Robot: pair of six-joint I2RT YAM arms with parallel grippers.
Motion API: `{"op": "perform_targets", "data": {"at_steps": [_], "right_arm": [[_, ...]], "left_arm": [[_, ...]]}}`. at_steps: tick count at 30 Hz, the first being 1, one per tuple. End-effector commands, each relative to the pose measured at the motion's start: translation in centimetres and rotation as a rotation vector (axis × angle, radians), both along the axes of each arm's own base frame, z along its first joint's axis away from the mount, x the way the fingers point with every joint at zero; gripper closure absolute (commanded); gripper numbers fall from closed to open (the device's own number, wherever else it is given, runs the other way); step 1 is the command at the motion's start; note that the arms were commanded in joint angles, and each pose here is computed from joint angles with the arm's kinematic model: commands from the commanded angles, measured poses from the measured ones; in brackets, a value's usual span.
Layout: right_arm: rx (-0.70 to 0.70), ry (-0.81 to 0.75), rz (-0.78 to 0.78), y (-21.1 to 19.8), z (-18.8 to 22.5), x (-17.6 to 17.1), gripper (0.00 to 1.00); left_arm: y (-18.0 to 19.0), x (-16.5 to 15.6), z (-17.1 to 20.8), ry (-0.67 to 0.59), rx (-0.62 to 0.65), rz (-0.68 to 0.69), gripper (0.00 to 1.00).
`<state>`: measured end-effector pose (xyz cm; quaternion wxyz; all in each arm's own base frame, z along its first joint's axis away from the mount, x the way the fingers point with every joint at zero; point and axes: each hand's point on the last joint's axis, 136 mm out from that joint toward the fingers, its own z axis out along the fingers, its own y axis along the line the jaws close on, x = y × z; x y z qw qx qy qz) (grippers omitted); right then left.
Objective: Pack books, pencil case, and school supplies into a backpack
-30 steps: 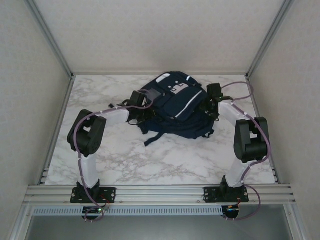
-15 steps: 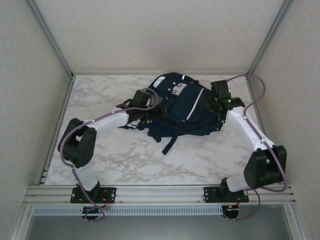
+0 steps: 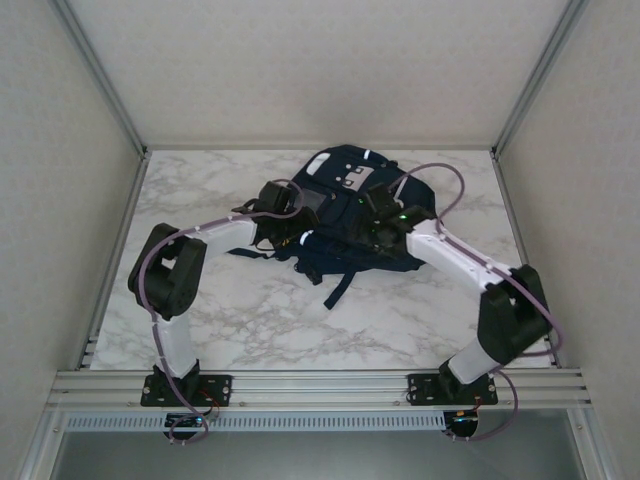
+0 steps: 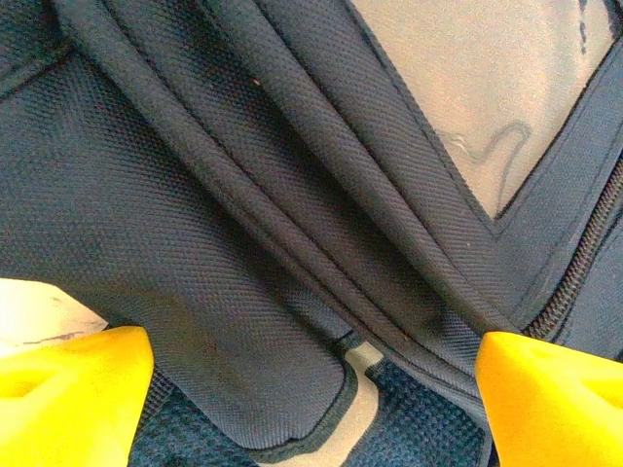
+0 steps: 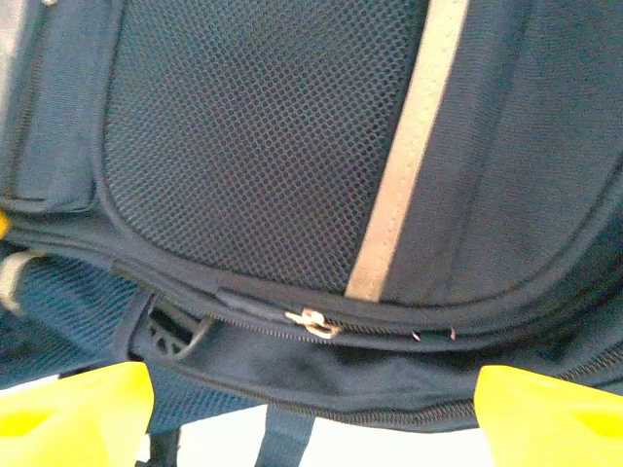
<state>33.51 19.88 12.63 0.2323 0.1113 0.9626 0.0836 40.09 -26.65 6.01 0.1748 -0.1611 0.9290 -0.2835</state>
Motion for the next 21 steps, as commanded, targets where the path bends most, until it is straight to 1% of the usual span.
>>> {"op": "perform_targets", "data": {"at_steps": [1, 7, 9, 12, 16, 21], "right_arm": [[-0.152, -0.025, -0.066, -0.5, -0.1, 1.2, 0.13], [-0.361, -0.001, -0.064, -0.6, -1.9, 1.6, 0.12], [-0.446, 0.018, -0.072, -1.5, -2.4, 1.3, 0.12], [-0.541, 0.032, -0.092, -3.5, -2.7, 0.5, 0.11], [-0.566, 0.026, -0.102, -5.0, -2.4, -0.6, 0.12], [-0.470, 0.001, -0.074, -4.3, -2.2, -1.0, 0.17]], "left_arm": [[0.5, -0.1, -0.9, 0.010, 0.006, 0.036, 0.14], [1.5, -0.3, -2.0, 0.028, 0.033, 0.059, 0.14], [1.8, -0.1, -2.3, 0.037, 0.032, 0.071, 0.14], [2.1, 0.9, -1.7, 0.007, 0.019, 0.085, 0.14], [2.6, 1.6, -1.2, -0.007, 0.028, 0.090, 0.14], [2.7, 2.4, -0.6, -0.026, 0.025, 0.091, 0.14]]}}
